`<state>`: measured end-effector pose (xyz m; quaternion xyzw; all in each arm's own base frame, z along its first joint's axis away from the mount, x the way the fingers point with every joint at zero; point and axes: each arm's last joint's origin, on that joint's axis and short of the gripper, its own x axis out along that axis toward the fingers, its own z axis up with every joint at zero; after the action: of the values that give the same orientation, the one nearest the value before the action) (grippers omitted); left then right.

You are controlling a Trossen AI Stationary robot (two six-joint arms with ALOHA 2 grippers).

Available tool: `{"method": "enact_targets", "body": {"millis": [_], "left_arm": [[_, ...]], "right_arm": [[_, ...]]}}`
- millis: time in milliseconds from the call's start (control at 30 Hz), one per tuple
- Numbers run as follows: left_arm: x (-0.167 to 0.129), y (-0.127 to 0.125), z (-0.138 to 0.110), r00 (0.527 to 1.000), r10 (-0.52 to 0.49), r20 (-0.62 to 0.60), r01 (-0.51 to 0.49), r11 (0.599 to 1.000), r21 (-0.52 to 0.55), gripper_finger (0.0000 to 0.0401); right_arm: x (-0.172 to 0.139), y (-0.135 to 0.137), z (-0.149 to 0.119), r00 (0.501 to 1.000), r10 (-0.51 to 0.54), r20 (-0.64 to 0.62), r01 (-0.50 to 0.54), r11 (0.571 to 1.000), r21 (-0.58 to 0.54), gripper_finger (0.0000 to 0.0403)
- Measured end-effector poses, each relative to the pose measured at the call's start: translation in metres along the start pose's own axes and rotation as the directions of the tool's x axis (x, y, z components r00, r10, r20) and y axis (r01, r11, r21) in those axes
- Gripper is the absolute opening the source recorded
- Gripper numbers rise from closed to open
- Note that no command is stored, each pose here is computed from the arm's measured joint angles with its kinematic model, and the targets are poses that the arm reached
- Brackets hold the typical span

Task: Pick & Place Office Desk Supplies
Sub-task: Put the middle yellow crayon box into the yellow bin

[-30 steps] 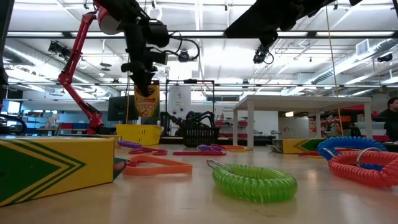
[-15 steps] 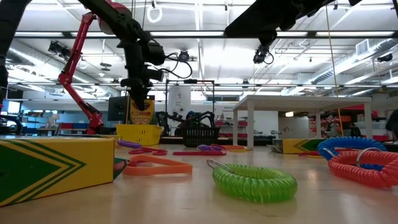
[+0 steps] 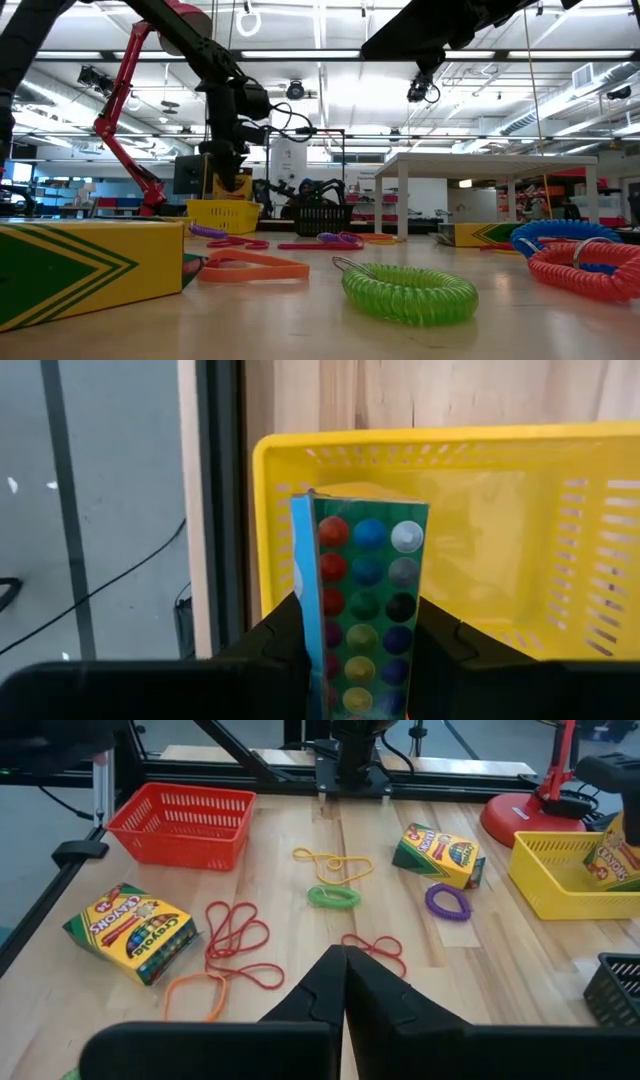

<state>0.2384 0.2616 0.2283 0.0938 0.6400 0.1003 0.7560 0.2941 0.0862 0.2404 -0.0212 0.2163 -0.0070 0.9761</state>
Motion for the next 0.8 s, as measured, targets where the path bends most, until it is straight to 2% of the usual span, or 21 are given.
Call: {"method": "enact_targets", "body": {"millis": [233,433,800], "left_arm": [[0.012,0.000,0.002,0.999,-0.034,0.008,0.034,0.999,-0.003,0.0109],[0.013,0.004,0.002,1.000,-0.003,0.007,0.003,1.000,-0.003,0.0109],[0.013,0.005,0.000,1.000,-0.015,0.015,0.015,1.000,-0.011,0.0109]], "right_arm": [[0.000,0.000,0.000,1.000,0.000,-0.001,0.000,1.000,-0.001,0.0016],[0.000,0.000,0.000,1.000,0.000,-0.001,0.000,1.000,0.000,0.0016],[0.000,0.000,0.000,1.000,0.000,-0.001,0.000,1.000,-0.001,0.0016]]}}
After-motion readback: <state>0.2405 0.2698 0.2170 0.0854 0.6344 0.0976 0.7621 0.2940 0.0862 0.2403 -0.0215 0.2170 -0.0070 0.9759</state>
